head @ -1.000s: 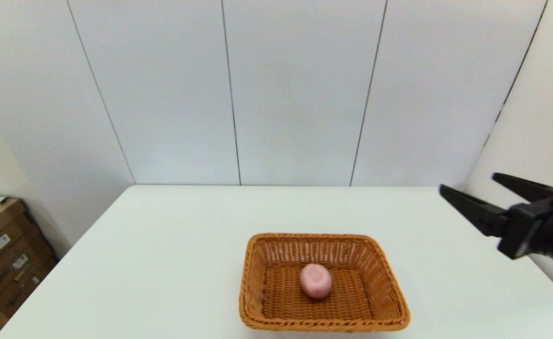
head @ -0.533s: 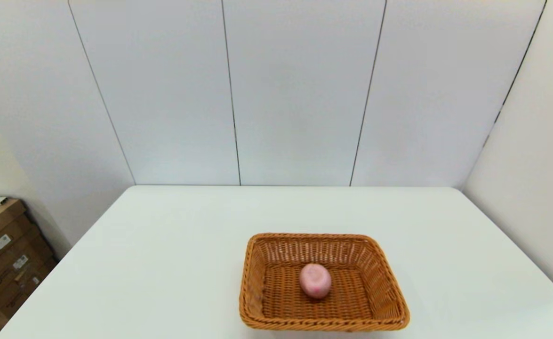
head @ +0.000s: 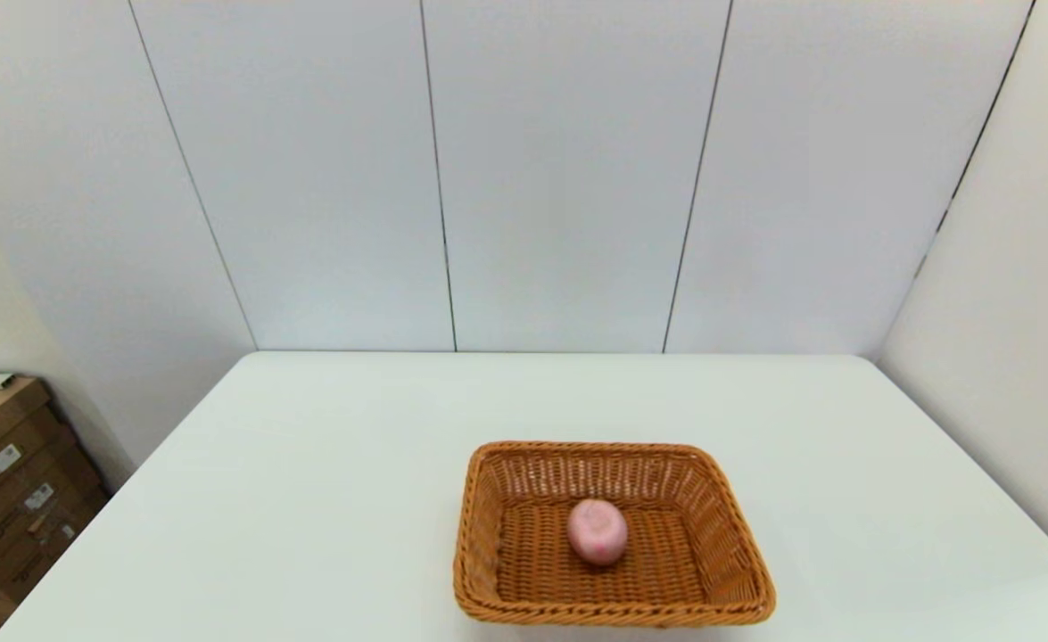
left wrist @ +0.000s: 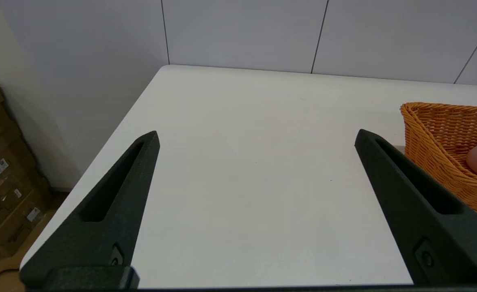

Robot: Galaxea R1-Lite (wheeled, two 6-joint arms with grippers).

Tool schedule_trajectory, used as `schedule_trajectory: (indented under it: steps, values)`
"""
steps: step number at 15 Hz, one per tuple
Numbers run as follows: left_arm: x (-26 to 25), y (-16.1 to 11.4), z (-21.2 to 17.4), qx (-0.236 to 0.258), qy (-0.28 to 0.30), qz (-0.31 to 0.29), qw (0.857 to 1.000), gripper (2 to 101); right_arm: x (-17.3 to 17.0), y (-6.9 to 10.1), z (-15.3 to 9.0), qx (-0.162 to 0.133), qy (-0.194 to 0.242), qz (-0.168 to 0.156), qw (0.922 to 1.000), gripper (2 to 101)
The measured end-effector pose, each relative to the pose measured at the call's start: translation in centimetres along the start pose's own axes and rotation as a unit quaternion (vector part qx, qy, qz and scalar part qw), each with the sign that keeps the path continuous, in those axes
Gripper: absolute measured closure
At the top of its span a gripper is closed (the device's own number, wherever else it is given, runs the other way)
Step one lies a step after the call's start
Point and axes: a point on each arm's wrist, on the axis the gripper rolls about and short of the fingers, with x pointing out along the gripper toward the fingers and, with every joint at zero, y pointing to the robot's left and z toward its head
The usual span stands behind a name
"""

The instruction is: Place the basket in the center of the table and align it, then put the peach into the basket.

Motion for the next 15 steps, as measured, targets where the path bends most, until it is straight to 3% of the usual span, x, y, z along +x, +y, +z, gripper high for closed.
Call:
schedule_trajectory:
  steps: [4,15]
  values:
    - [0.0,0.0,0.0,0.0,0.0,0.0,1.0,5.4,0.3,0.1,-2.2,0.002,0.005,0.007,1.0,5.2]
    - [0.0,0.0,0.0,0.0,0.0,0.0,1.0,5.4,0.3,0.1,-2.5,0.003,0.007,0.006,1.0,5.2]
